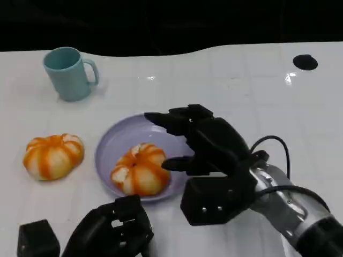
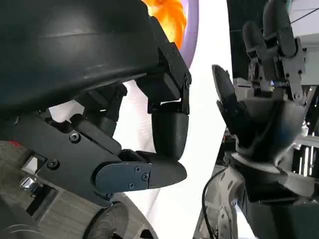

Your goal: Grasp the bread from the table and place it into the plate.

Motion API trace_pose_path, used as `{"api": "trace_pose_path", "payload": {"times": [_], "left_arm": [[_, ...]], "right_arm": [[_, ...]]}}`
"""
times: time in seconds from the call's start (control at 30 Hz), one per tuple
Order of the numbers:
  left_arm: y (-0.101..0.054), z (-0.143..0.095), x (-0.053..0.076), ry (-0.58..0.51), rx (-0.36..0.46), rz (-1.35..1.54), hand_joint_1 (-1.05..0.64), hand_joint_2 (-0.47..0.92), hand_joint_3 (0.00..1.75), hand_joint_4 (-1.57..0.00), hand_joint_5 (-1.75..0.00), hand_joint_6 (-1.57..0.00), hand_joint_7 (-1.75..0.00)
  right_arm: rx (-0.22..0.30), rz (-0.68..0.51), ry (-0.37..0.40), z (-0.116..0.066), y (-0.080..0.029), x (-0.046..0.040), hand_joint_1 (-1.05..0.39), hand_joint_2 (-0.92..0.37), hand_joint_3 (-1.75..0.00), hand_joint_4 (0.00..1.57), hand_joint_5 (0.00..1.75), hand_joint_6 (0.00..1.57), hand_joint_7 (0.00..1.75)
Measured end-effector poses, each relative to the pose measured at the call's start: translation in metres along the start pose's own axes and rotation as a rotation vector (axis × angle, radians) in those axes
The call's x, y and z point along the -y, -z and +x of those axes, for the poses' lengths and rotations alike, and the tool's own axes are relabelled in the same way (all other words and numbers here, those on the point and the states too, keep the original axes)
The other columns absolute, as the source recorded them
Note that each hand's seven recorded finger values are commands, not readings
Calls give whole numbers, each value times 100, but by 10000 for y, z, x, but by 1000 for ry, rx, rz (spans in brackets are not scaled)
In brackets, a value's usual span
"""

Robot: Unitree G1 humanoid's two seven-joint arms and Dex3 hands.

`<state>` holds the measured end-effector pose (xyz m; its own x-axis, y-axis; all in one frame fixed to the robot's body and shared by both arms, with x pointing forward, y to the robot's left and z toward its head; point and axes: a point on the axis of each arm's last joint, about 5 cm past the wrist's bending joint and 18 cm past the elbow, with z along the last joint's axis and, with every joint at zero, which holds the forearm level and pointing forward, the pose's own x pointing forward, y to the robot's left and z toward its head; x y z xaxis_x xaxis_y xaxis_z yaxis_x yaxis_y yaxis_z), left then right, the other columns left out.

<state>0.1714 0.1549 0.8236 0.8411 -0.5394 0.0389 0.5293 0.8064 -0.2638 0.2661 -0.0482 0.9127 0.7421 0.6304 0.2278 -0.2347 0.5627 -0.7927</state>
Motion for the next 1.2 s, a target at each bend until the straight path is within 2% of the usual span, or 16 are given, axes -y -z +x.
{"api": "trace_pose_path", "payload": {"times": [0.1,0.2,0.27,0.33,0.4,0.5,0.57,0.63,0.67,0.73,0.93,0.97,1.0,1.07,1.17,1.2], "left_arm": [[0,3,0,1,0,0,-54,64,71,-79,-175,-75,-143],[-1,3,-1,0,0,0,-55,64,72,-79,-175,-75,-144],[-1,5,-2,1,0,0,-55,63,72,-79,-175,-75,-144],[1,9,-4,1,-1,-1,-54,63,72,-78,-175,-74,-143],[4,7,-6,0,-3,-2,-54,63,72,-78,-175,-75,-143],[5,8,-5,0,-4,-2,-55,63,72,-79,-175,-76,-143],[5,8,-5,-1,-4,-2,-55,64,72,-79,-175,-75,-142],[7,7,-6,-1,-4,-2,-55,64,72,-78,-175,-75,-142],[9,6,-6,-1,-5,-2,-55,64,72,-78,-175,-75,-142],[11,6,-5,-1,-6,-3,-56,64,71,-78,-175,-75,-142],[13,7,-4,-2,-6,-5,-56,64,70,-78,-175,-75,-143],[14,7,-4,-2,-7,-6,-56,64,70,-78,-175,-75,-143],[16,10,-3,-2,-7,-7,-56,64,70,-79,-175,-75,-143],[23,14,-1,-2,-9,-10,-56,65,70,-79,-175,-75,-143],[26,17,-1,-2,-10,-12,-56,65,70,-79,-175,-76,-143],[25,19,-1,-2,-9,-11,-56,64,70,-79,-175,-76,-143]], "right_arm": [[11,1,25,-108,36,44,-49,-92,-11,4,62,38,3],[16,-9,59,-235,84,100,-42,-92,-9,12,68,45,6],[21,-12,90,-313,111,121,-36,-92,-7,20,69,52,8],[24,-6,129,-392,143,123,-29,-91,-4,34,64,63,8],[25,2,174,-483,183,113,-26,-91,-4,40,62,68,8],[21,9,219,-598,236,113,-21,-92,-8,55,68,79,12],[20,4,234,-692,280,128,-16,-91,-8,69,77,88,15],[20,9,258,-785,320,144,-14,-90,-9,75,84,94,15],[20,14,269,-826,336,149,-15,-90,-9,77,100,100,16],[20,30,291,-896,360,162,-16,-91,-11,79,118,107,17],[-2,31,312,-1126,433,197,-16,-90,-16,89,126,120,24],[-5,28,310,-1154,438,202,-17,-87,-23,87,138,120,30],[-9,25,308,-1184,441,204,-17,-79,-37,85,147,117,38],[-25,25,297,-1250,445,195,-19,-61,-74,83,156,109,60],[-49,39,279,-1346,438,181,-20,-48,-98,84,163,102,80],[-54,43,275,-1373,434,179,-20,-46,-102,84,164,100,85]]}}
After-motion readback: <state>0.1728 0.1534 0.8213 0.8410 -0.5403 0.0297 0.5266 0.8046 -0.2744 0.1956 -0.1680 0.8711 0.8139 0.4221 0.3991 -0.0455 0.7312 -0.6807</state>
